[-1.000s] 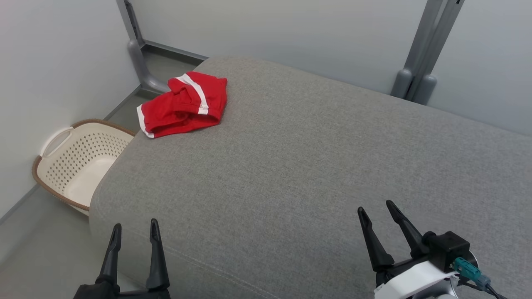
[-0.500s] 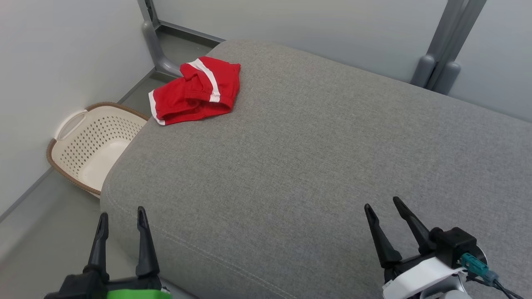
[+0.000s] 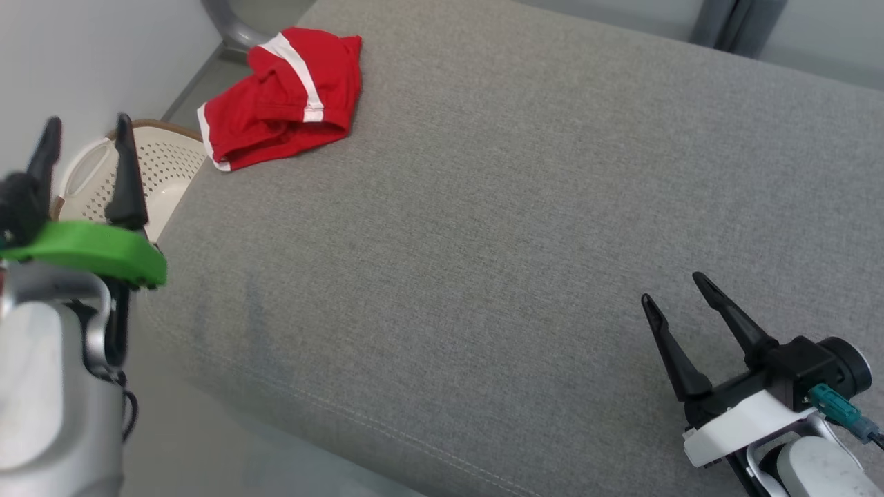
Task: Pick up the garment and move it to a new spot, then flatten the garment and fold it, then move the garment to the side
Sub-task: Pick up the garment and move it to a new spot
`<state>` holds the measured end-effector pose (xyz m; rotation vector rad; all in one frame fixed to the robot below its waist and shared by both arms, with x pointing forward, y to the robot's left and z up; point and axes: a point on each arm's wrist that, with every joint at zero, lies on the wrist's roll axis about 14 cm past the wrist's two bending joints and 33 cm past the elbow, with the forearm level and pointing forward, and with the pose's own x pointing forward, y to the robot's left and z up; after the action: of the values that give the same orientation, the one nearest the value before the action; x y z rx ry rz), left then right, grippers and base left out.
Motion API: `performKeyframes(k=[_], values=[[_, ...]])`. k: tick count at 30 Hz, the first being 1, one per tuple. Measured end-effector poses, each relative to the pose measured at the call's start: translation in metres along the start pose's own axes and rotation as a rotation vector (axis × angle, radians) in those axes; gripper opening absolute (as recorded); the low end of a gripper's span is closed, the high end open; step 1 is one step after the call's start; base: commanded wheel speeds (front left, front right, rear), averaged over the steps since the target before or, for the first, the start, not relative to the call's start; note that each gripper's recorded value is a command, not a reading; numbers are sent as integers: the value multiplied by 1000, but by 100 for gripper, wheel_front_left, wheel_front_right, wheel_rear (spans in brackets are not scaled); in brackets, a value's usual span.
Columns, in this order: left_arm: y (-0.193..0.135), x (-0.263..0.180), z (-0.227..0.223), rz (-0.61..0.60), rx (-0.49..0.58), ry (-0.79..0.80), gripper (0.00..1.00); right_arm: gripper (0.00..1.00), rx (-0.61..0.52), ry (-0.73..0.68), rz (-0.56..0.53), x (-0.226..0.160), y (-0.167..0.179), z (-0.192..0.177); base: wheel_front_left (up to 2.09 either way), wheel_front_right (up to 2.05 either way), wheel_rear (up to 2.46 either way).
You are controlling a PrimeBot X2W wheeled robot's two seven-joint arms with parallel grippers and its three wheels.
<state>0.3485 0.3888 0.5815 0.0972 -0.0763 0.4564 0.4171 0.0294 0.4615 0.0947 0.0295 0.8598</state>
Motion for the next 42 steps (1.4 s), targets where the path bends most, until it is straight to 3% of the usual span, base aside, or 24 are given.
performKeyframes(k=[4,8,12,14,20,27,33,34,35,36,37,42], values=[[0,55,-1,-15,10,97,100,100,14,-5,-22,2,-22,-6,0,0,0],[-11,95,-25,-29,-67,245,100,100,1,-12,-48,2,-44,-10,0,0,0],[-28,123,-58,-26,-210,394,100,100,-9,-10,-62,0,-61,-17,0,0,0],[-31,134,-75,-16,-199,449,100,100,-16,-11,-73,-1,-70,-21,0,0,0],[-55,148,-136,9,-306,608,100,100,-34,10,-137,-12,-97,-38,0,0,0],[-87,151,-198,-13,-269,743,100,100,-25,58,-183,-27,-116,-65,0,0,0],[-91,135,-246,5,-219,868,100,100,-7,61,-196,-27,-121,-77,0,0,0],[-89,137,-248,10,-208,866,94,100,-8,59,-197,-27,-121,-77,0,0,0],[-89,137,-250,12,-205,866,45,100,-8,58,-199,-27,-121,-77,0,0,0],[-89,138,-252,14,-202,862,13,100,-8,56,-201,-27,-122,-77,0,0,0],[-90,138,-253,15,-202,857,0,100,-7,55,-204,-28,-122,-77,0,0,0],[-91,148,-240,-2,-166,749,0,100,-12,53,-213,-29,-122,-73,0,0,0]])
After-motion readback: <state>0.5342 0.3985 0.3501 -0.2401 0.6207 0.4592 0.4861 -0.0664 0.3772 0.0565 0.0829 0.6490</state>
